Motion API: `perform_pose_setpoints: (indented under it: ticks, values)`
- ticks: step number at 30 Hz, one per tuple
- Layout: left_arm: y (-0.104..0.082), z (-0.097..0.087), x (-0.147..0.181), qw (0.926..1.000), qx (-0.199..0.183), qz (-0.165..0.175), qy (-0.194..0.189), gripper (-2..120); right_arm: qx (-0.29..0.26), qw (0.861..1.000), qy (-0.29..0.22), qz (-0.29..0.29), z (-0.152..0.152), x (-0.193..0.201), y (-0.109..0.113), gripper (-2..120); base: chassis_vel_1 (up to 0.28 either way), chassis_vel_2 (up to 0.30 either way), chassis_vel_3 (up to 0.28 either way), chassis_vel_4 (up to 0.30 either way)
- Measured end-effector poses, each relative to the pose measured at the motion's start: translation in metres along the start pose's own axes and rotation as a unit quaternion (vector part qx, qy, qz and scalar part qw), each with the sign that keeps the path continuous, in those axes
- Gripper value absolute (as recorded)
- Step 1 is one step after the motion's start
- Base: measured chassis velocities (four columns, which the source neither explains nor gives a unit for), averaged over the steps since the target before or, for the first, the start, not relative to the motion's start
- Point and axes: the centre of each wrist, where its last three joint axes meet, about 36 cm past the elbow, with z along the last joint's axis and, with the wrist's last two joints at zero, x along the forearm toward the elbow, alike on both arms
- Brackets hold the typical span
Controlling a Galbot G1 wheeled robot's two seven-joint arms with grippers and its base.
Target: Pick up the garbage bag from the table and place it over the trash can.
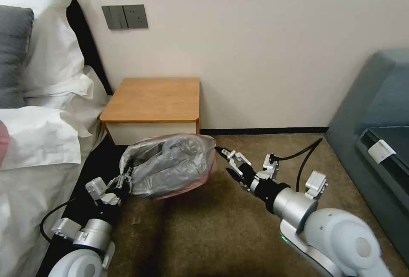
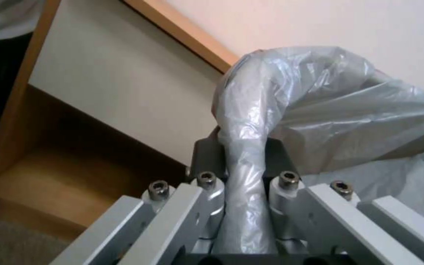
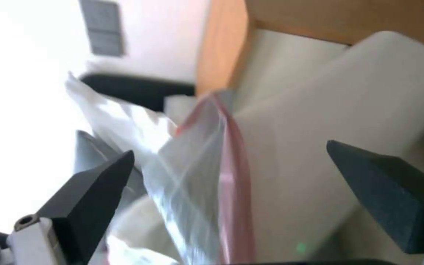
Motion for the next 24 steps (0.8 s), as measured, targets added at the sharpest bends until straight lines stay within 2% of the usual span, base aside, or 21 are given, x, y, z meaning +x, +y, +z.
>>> perform_pose_setpoints:
  ticks: [4, 15, 17, 21, 22, 24]
  values:
    - [0.0, -0.001, -0.001, 0.9999, 0.01, -0.003, 0.001, 7, -0.007, 1.0, -0.001, -0.016, 0.002, -0.011, -0.008, 100, 0.0, 0.0, 0.0, 0.0]
    - [-0.004, -0.003, -0.004, 0.9995, 0.029, -0.002, 0.011, 7, -0.004, 0.999, -0.003, -0.033, 0.002, -0.021, -0.011, 95, 0.0, 0.0, 0.0, 0.0]
    - [-0.005, -0.001, -0.004, 0.9994, 0.031, -0.002, 0.013, 7, -0.011, 0.999, -0.003, -0.041, 0.003, -0.024, -0.012, 84, 0.0, 0.0, 0.0, 0.0]
    - [-0.005, -0.001, -0.005, 0.9994, 0.031, -0.003, 0.014, 7, -0.015, 0.999, -0.003, -0.045, 0.004, -0.027, -0.011, 73, 0.0, 0.0, 0.0, 0.0]
    - [-0.004, -0.001, -0.006, 0.9994, 0.031, -0.004, 0.014, 7, -0.015, 0.999, -0.002, -0.046, 0.004, -0.027, -0.011, 66, 0.0, 0.0, 0.0, 0.0]
    - [-0.004, -0.001, -0.006, 0.9994, 0.031, -0.005, 0.013, 7, -0.016, 0.999, -0.001, -0.045, 0.005, -0.027, -0.011, 63, 0.0, 0.0, 0.0, 0.0]
